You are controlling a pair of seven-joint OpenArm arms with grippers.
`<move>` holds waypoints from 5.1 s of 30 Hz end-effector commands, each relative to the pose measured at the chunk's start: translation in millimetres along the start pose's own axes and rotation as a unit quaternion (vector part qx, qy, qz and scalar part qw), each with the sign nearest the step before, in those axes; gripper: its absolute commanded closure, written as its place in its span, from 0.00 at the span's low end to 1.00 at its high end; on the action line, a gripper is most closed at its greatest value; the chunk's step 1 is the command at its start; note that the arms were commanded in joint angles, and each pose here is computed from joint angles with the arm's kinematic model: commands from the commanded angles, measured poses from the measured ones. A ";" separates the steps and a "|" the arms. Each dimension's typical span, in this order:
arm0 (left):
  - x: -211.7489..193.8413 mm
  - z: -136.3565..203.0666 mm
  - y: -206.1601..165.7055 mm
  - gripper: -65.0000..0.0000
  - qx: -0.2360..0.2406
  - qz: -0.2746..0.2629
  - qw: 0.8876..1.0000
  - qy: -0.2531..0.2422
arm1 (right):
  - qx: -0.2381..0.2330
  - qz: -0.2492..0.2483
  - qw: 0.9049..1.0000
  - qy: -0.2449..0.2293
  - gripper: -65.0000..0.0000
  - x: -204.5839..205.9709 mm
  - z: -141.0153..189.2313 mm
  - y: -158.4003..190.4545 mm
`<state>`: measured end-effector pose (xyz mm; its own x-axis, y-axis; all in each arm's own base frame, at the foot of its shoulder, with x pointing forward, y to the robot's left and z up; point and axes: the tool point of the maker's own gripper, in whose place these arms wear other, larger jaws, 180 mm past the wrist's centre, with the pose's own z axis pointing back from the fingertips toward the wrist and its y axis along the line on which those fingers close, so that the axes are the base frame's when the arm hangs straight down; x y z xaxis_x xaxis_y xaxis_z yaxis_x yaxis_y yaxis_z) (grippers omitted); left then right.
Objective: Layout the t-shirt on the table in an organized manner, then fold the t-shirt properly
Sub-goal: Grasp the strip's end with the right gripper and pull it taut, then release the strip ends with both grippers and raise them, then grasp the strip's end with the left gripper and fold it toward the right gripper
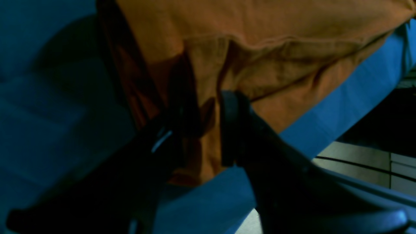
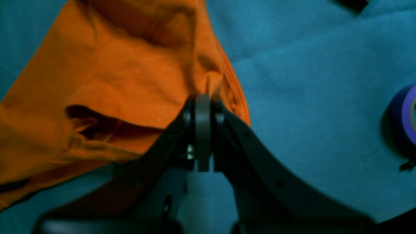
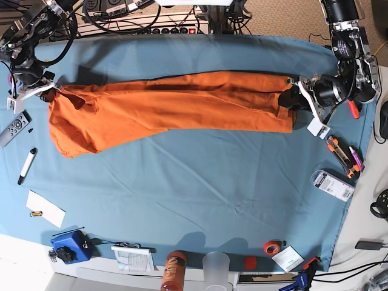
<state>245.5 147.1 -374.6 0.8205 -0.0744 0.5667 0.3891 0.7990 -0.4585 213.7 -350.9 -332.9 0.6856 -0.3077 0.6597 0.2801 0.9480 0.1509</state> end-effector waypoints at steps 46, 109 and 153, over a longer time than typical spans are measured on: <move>-20.3 -17.8 14.9 0.46 0.101 0.140 0.985 0.009 | -0.001 0.065 0.997 -0.039 0.77 35.6 14.2 -8.2; 67.4 -77.0 -194.8 1.00 -0.053 -0.197 0.978 -0.052 | 0.061 0.060 0.990 -0.115 0.77 71.8 17.1 19.2; 50.1 -129.9 -188.1 0.66 0.024 -0.174 0.984 -0.036 | 0.083 0.054 0.986 -0.134 0.77 78.6 20.5 26.8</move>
<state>260.8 -75.5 -364.5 0.6395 -0.3387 0.6902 0.6097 0.7702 -0.1869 254.6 -345.0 -280.1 0.5453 -0.2161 0.8099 0.1051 0.9762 0.1897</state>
